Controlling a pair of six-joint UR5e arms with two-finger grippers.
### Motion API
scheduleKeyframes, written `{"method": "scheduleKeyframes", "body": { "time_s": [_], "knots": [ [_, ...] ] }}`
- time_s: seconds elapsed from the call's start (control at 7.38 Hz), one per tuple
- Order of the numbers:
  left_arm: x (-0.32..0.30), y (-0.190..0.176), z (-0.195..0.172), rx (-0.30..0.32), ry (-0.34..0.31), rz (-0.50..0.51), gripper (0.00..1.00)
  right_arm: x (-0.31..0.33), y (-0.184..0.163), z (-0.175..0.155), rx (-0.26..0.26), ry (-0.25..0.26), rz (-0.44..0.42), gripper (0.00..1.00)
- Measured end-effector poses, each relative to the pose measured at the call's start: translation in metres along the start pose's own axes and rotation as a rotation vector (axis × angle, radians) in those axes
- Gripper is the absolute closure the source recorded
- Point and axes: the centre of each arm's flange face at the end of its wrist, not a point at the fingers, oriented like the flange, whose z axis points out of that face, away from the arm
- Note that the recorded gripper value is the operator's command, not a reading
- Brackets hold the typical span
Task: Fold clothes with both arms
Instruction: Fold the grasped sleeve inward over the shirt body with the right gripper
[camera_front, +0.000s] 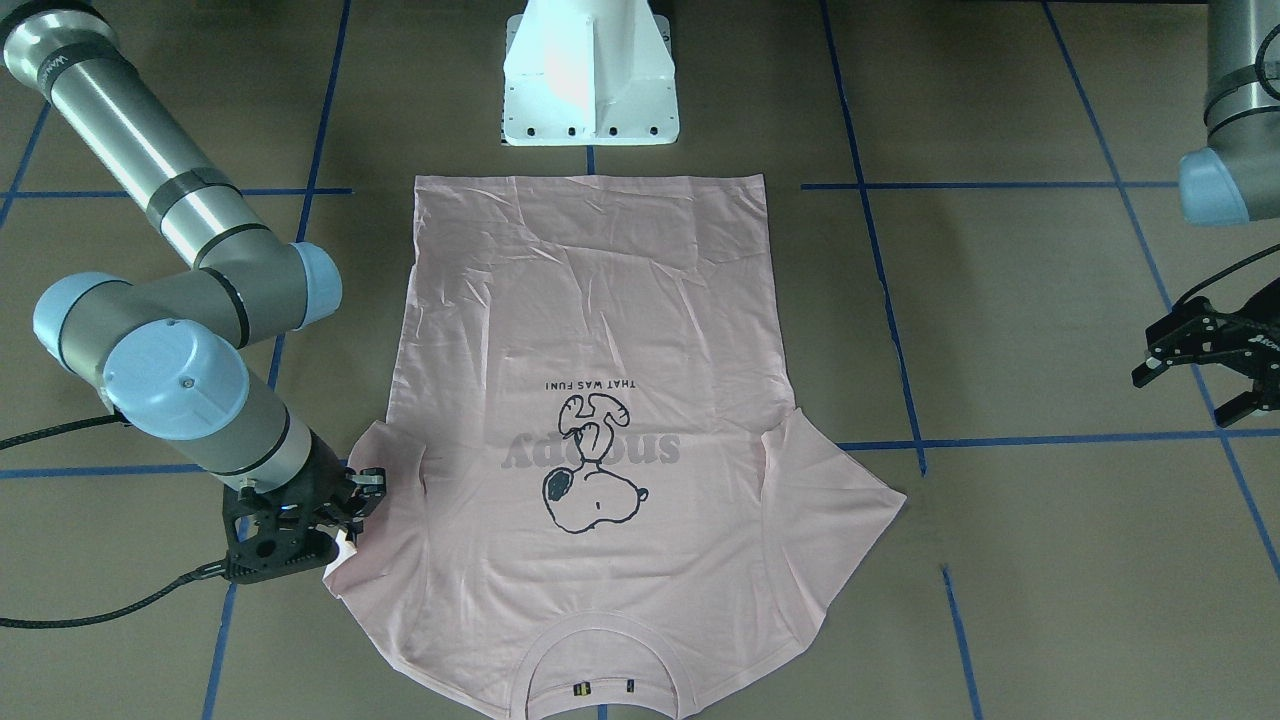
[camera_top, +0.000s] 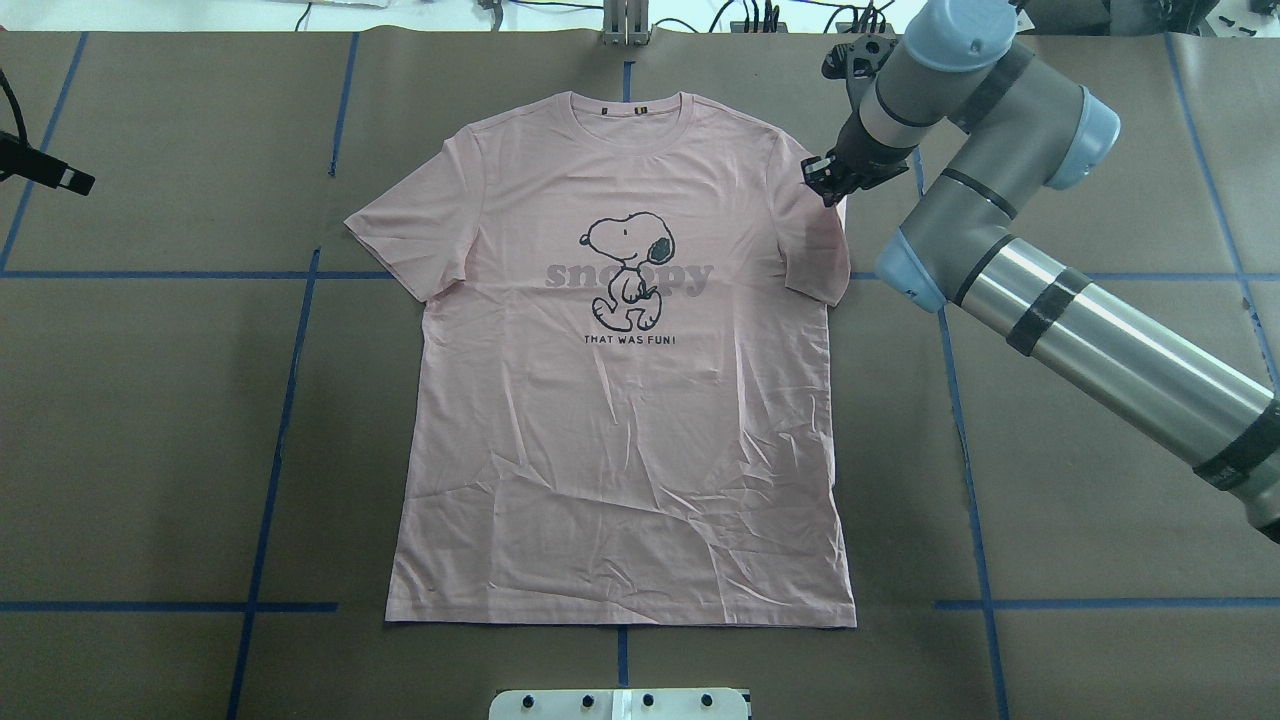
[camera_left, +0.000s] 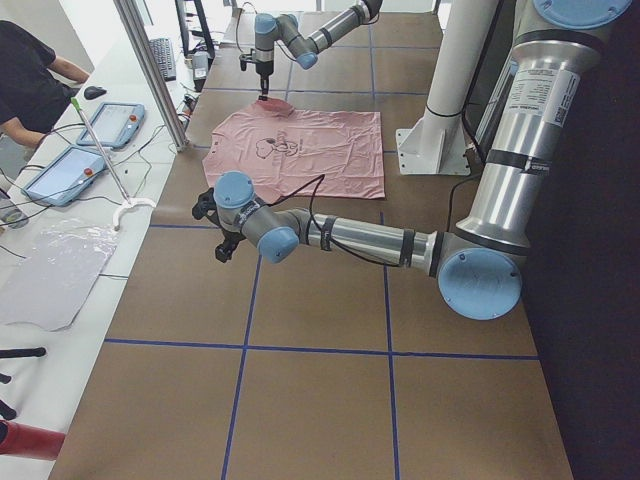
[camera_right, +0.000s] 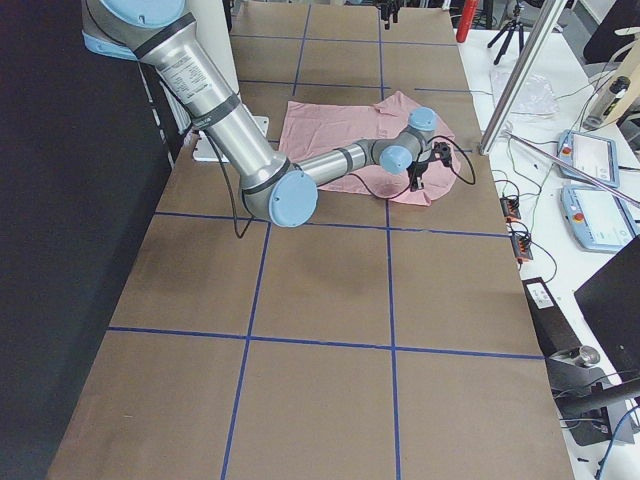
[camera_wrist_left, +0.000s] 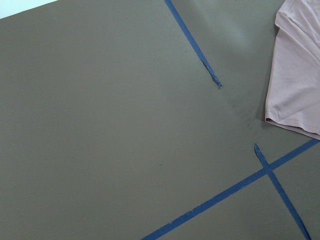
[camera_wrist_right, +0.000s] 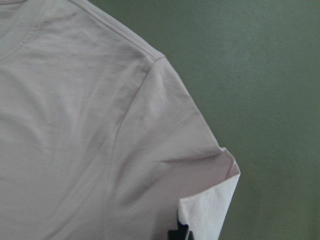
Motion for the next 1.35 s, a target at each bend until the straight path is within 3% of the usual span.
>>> {"method": "scheduleKeyframes", "body": {
  "time_s": [0.27, 0.54, 1.35],
  "knots": [
    [-0.001, 0.001, 0.001, -0.002, 0.0, -0.002, 0.0, -0.065, -0.008, -0.012, 0.026, -0.042, 0.002, 1.0],
    [-0.001, 0.001, 0.001, -0.003, 0.0, -0.005, 0.0, -0.1, -0.011, -0.012, 0.055, -0.041, -0.011, 1.0],
    [0.0, -0.003, 0.001, 0.0, 0.0, -0.011, 0.0, -0.125, -0.017, 0.006, 0.076, -0.023, -0.025, 1.0]
  ]
}}
